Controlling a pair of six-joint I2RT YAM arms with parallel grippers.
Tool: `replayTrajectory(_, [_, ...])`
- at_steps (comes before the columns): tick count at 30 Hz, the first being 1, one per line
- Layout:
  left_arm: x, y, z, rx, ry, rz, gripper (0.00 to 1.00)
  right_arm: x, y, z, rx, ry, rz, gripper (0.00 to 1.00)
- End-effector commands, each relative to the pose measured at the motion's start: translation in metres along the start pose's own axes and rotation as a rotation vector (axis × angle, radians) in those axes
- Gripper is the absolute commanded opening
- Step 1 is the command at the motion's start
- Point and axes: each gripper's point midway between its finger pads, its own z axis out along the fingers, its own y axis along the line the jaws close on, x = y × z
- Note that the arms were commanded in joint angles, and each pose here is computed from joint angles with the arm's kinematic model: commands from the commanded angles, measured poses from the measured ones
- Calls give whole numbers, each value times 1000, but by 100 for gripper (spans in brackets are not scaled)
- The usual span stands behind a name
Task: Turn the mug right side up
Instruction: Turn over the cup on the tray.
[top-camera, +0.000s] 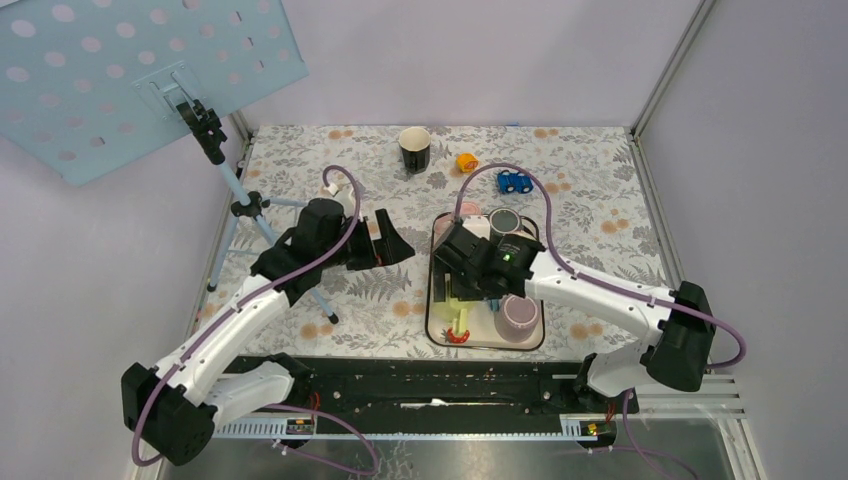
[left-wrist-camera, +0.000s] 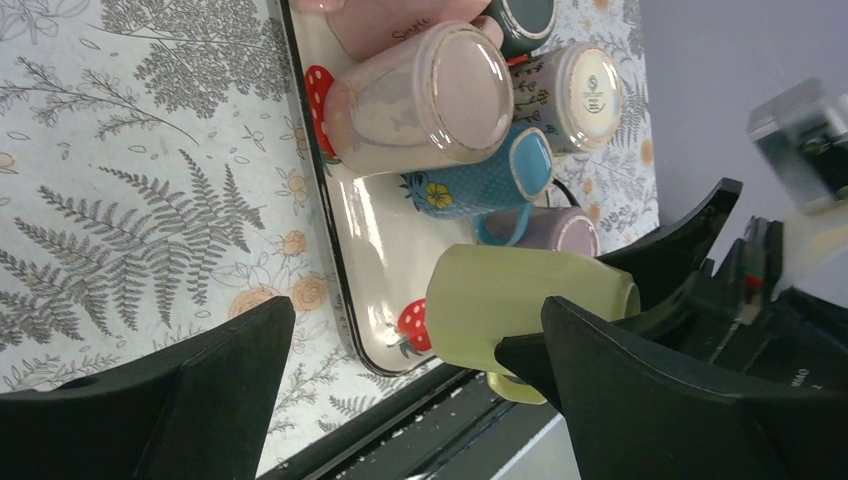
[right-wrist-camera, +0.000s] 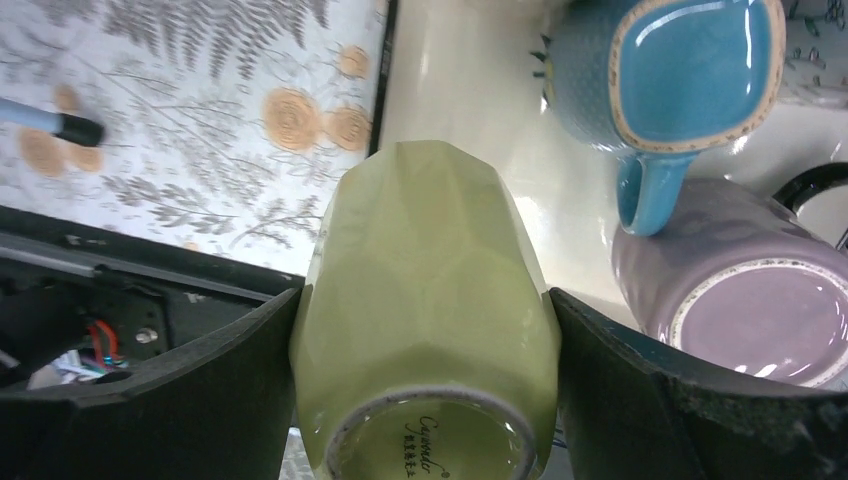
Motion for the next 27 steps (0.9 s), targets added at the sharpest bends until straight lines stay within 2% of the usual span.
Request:
replayTrajectory(1, [-2, -15, -16, 56, -8, -30, 99, -45, 32, -40, -129, -142, 56, 15])
replayTrajectory(8, [-11, -17, -34, 28, -40, -51, 99, -81, 38, -42, -219, -175, 98, 13])
replayTrajectory(12, [-14, -24, -41, 64, -30, -73, 99, -108, 38, -43, -273, -210, 136, 13])
replayTrajectory(18, [-18, -43, -42, 209, 17, -143, 98, -140, 49, -46, -423, -250, 186, 13])
replayTrajectory(22, [-22, -61, -42, 343, 38, -189, 98, -166, 62, -60, -557, -322, 223, 13])
replayTrajectory(27, [-23, -73, -46, 436, 70, -189, 98, -189, 75, -75, -705, -368, 274, 13])
